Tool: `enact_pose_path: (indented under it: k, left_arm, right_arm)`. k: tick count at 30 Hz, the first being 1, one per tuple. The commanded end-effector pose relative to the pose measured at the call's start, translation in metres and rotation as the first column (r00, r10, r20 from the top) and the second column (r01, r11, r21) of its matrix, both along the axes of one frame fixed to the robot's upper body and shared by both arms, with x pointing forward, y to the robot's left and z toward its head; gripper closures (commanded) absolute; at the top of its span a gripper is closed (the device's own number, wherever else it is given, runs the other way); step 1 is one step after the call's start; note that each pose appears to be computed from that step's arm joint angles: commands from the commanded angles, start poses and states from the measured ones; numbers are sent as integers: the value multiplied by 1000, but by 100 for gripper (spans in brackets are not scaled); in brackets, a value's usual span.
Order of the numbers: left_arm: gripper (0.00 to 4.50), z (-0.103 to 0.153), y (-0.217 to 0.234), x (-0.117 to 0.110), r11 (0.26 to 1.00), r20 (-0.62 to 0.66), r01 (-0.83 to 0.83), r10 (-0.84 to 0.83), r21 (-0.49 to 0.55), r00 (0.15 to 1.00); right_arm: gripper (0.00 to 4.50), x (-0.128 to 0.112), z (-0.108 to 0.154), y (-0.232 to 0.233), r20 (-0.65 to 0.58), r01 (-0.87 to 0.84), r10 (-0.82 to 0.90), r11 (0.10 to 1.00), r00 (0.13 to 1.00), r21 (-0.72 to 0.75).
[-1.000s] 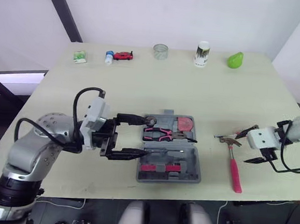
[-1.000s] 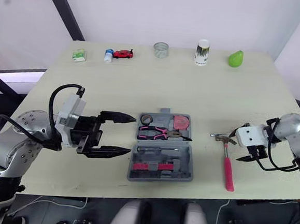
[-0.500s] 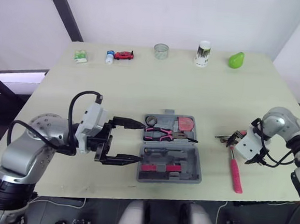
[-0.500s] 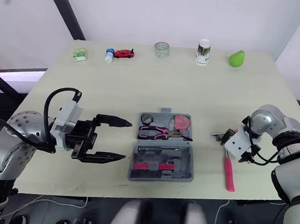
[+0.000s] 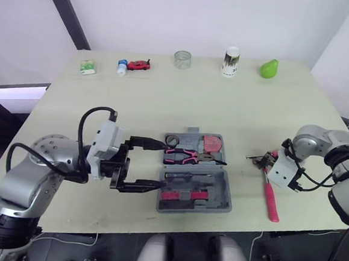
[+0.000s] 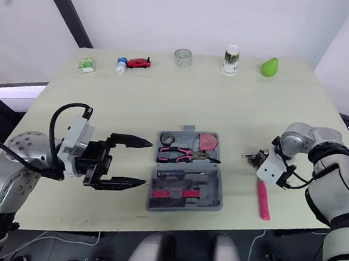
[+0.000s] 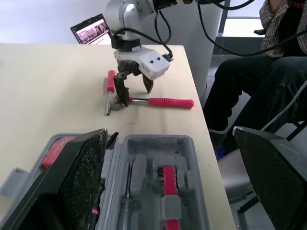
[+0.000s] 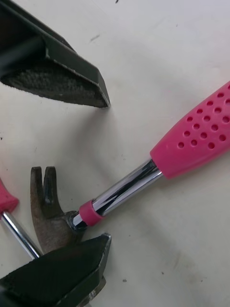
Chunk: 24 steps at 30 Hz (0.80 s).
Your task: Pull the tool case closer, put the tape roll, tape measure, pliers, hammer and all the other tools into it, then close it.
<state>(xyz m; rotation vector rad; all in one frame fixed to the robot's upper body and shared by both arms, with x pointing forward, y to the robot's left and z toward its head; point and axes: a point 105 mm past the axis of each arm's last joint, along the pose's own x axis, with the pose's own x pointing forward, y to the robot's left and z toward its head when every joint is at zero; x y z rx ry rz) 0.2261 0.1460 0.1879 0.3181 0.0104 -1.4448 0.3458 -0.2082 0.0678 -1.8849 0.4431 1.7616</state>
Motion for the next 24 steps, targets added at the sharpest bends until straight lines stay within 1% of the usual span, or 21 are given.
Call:
enact_pose_path:
  k: [1,2,5,6,7,12,15,16,17,18,19,20,22,24]
  left_arm:
    - [0,9,-3,-6,1000,37,11,-10,-17,999]
    - [0,9,-4,-6,1000,37,10,-10,-18,999]
    - [0,8,-4,-6,1000,37,6,-5,-22,999]
    - [0,9,-5,-6,1000,36,5,-4,-27,999]
    - [0,9,-5,-6,999,36,5,-4,-33,999]
    - [0,10,-5,-5,999,38,8,-7,-39,999]
    - [0,12,-8,-5,998,36,14,-12,-59,999]
    - [0,12,-8,-5,998,36,16,-14,-62,999]
    - [0,12,-9,-5,998,34,19,-17,-62,999]
    - [0,12,-9,-5,998,33,22,-20,-64,999]
    - [0,11,-10,-5,998,32,25,-23,-65,999]
    - [0,11,-10,-5,997,32,27,-25,-66,999]
    - [0,11,-11,-5,997,32,28,-26,-68,999]
    - [0,12,-10,-5,997,31,29,-27,-71,999]
  right_arm:
    - [190,2,-3,1,14,-5,5,1000,1000,-1]
    - [241,2,-4,1,15,-7,7,1000,1000,-2]
    - [375,0,-4,1,6,-13,13,1000,1000,-3]
    - [404,-1,-4,1,-2,-16,16,1000,1000,-2]
    - [442,-2,-4,1,-13,-20,20,1000,1000,2]
    - [446,-8,4,1,-51,-20,21,999,998,35]
    - [446,-11,17,-3,-70,8,-2,996,998,88]
    - [446,-11,23,-6,-78,57,-47,991,996,121]
    - [446,-8,30,-8,-96,153,-137,971,986,184]
    - [446,-6,37,-15,-150,297,-268,927,952,228]
    - [446,-5,44,-19,-213,418,-367,859,905,297]
    - [446,-6,48,-20,-264,490,-419,803,869,340]
    - [446,-11,55,-20,-330,584,-484,713,810,389]
    - [446,-19,59,-26,-364,651,-541,648,759,394]
